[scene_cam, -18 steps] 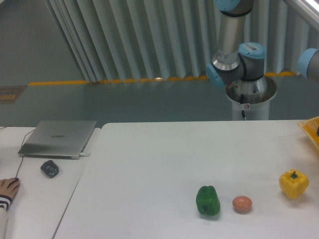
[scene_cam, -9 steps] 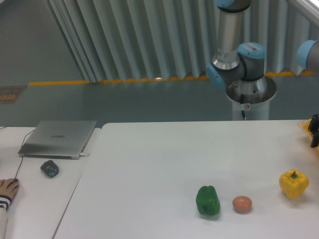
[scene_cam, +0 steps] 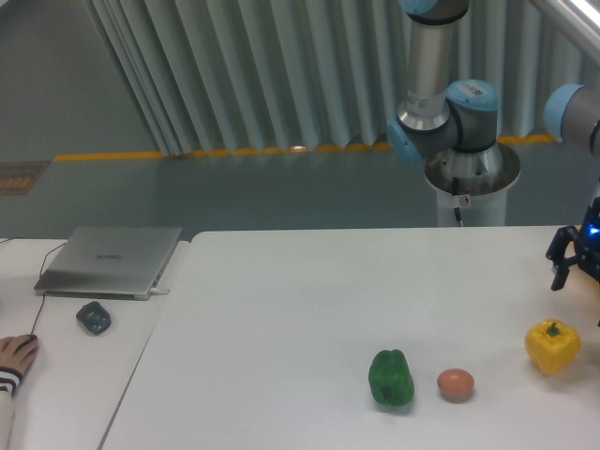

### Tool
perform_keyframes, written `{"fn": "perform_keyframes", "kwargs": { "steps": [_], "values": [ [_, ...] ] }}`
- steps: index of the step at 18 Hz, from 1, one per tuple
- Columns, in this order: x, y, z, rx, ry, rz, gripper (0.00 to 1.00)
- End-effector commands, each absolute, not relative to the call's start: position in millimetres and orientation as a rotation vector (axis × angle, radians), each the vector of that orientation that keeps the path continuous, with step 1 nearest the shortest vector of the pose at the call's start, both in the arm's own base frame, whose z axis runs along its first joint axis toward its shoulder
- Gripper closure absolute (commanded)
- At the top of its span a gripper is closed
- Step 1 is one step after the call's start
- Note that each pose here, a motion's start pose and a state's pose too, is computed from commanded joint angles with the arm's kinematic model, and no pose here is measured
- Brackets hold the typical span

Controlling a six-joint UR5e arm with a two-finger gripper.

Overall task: Place the yellow pepper in a basket
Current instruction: 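Move the open gripper down over the yellow bell pepper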

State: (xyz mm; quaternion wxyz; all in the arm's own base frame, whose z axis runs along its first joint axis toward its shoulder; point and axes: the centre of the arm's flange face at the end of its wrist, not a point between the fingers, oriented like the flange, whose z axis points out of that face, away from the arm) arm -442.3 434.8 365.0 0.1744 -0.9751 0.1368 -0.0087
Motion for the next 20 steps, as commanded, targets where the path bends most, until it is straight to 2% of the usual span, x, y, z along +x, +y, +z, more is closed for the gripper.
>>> {"fn": "perform_keyframes", "kwargs": {
  "steps": [4,20],
  "values": [
    [-438,438,351,-2.779,0.356,-0.061,0.0],
    [-441,455,333,-2.823,0.39,-0.067,0.0]
  ]
}}
